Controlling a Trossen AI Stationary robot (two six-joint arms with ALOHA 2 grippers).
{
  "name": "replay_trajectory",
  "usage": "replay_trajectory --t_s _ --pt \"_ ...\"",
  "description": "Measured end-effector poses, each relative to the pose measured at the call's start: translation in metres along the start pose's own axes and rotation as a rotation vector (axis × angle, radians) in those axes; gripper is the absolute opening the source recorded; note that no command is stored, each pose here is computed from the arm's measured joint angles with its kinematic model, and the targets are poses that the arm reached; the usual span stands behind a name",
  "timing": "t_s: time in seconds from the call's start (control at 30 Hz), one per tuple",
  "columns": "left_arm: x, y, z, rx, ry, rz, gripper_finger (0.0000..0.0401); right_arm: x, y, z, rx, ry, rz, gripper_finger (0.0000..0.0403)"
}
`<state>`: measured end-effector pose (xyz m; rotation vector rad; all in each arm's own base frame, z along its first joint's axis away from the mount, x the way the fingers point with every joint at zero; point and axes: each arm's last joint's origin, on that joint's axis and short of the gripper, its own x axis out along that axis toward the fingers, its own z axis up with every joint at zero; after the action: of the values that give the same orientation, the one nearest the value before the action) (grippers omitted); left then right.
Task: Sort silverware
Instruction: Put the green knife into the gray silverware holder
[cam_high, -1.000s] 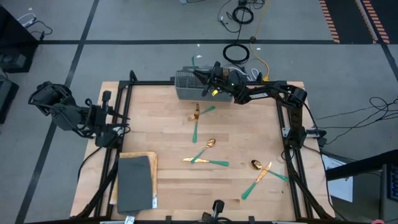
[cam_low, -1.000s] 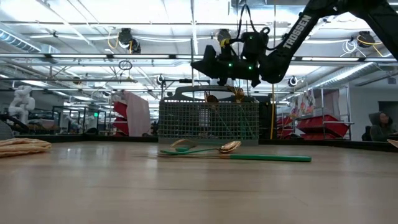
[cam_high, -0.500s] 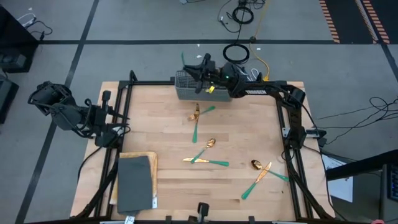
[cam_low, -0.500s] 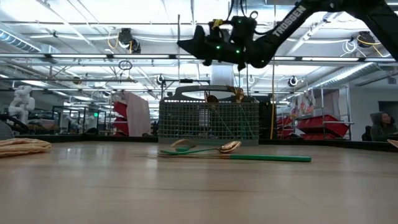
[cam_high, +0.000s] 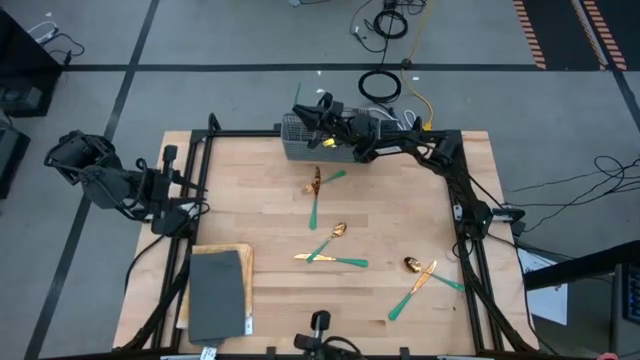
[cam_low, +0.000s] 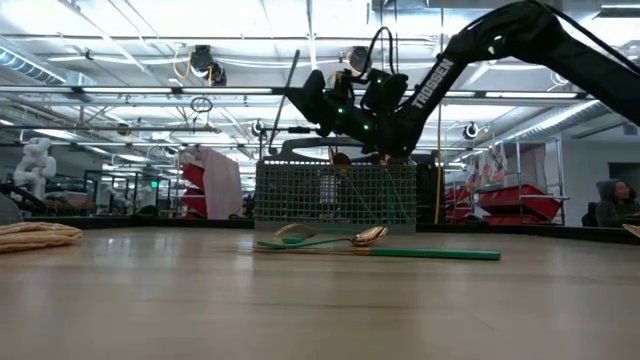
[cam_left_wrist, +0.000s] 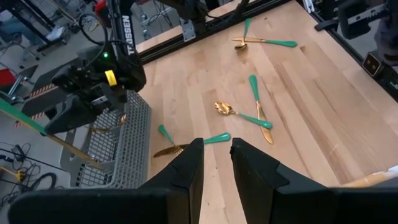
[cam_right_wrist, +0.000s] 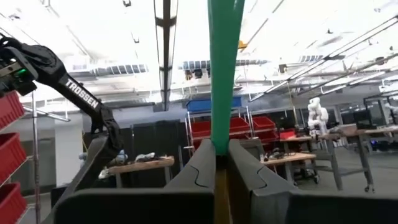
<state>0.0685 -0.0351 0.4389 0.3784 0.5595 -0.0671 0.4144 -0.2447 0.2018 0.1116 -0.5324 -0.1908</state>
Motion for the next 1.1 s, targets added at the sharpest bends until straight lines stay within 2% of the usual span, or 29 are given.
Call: replay_trajectory --t_s 0.43,0.8,1.1 --pt "-0.001 0.001 -0.001 -0.002 -0.003 0.000 0.0090 0.000 0.001 -0.008 -0.044 0.063 -0.017 0.0002" --pt "-0.001 0.001 -0.001 -0.011 -0.004 0.000 0.0090 0.001 0.003 -0.010 -0.040 0.087 -0.026 0.0056" --pt "-0.001 0.000 -0.001 -0.028 -0.002 -0.017 0.0090 0.002 0.007 -0.012 -0.036 0.088 -0.032 0.0061"
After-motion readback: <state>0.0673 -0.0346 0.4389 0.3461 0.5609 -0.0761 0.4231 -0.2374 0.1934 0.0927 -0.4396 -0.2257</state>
